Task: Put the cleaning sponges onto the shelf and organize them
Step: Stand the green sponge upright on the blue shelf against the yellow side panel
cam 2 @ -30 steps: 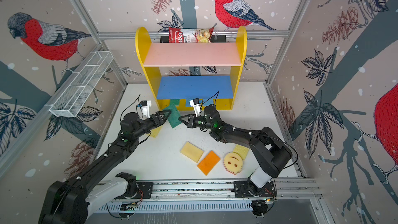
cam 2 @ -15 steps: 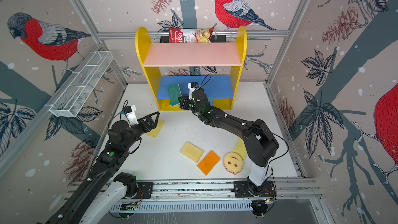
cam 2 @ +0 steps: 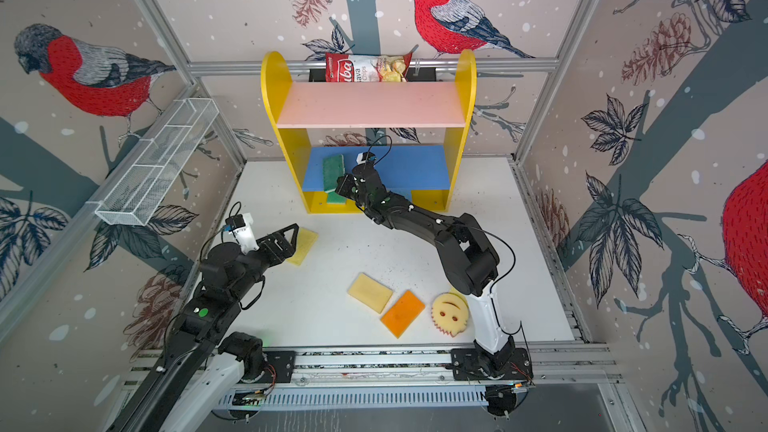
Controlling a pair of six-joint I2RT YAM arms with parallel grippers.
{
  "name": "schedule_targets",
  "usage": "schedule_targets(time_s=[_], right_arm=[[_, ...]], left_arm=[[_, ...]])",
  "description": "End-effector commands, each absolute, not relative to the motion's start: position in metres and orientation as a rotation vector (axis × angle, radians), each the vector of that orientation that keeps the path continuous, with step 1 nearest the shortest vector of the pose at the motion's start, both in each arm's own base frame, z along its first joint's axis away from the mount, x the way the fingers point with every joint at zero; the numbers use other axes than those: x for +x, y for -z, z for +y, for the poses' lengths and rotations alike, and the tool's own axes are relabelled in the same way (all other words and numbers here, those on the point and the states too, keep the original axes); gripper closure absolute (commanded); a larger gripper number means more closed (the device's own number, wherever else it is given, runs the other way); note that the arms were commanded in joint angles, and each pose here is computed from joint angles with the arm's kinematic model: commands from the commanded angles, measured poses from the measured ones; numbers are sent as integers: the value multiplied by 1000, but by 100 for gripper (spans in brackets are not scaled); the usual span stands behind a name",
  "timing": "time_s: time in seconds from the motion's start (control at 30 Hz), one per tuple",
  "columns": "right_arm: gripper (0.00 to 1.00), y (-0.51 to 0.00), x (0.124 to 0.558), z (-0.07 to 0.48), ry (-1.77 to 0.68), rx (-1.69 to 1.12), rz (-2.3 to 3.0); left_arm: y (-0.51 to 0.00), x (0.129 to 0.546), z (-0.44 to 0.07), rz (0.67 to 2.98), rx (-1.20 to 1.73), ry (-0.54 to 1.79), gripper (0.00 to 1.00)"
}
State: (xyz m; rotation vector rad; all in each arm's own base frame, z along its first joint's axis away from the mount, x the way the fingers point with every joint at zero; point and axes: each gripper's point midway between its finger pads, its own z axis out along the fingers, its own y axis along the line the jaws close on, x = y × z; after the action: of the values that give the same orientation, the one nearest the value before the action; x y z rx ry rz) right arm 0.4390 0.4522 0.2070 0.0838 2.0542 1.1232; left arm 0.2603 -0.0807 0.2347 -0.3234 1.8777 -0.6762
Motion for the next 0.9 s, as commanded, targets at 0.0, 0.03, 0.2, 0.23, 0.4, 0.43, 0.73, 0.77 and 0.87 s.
schedule_targets(time_s=[0.0,0.03,0.2,0.23,0.4,0.43,0.73,0.77,0.87], right_arm=[[95,-214,449,460,-1165,166,2008],[95,-213,451,463,-1170,177,2007],[94,-203,460,473,-1175,224,2021],[94,-199,462,473,-1169,240,2024],[93,-195,467,472,-1161,284,2018],[93,-194,468,472,-1162,286,2019],[75,-184,471,469,-1127,316,2036],[75,-183,471,468,-1124,317,2039],[73,-179,472,467,-1117,327,2041]], left_arm=[[-226,254,-73,1903,-351,634,2],[-226,252,-72,1902,-355,632,2],[-224,244,-65,1898,-385,617,2],[-224,243,-64,1899,-389,616,2],[-222,240,-62,1902,-402,609,2],[-222,240,-62,1900,-402,609,2],[-218,246,-65,1915,-384,603,2],[-217,246,-66,1920,-383,605,2],[-216,246,-67,1922,-384,613,2]])
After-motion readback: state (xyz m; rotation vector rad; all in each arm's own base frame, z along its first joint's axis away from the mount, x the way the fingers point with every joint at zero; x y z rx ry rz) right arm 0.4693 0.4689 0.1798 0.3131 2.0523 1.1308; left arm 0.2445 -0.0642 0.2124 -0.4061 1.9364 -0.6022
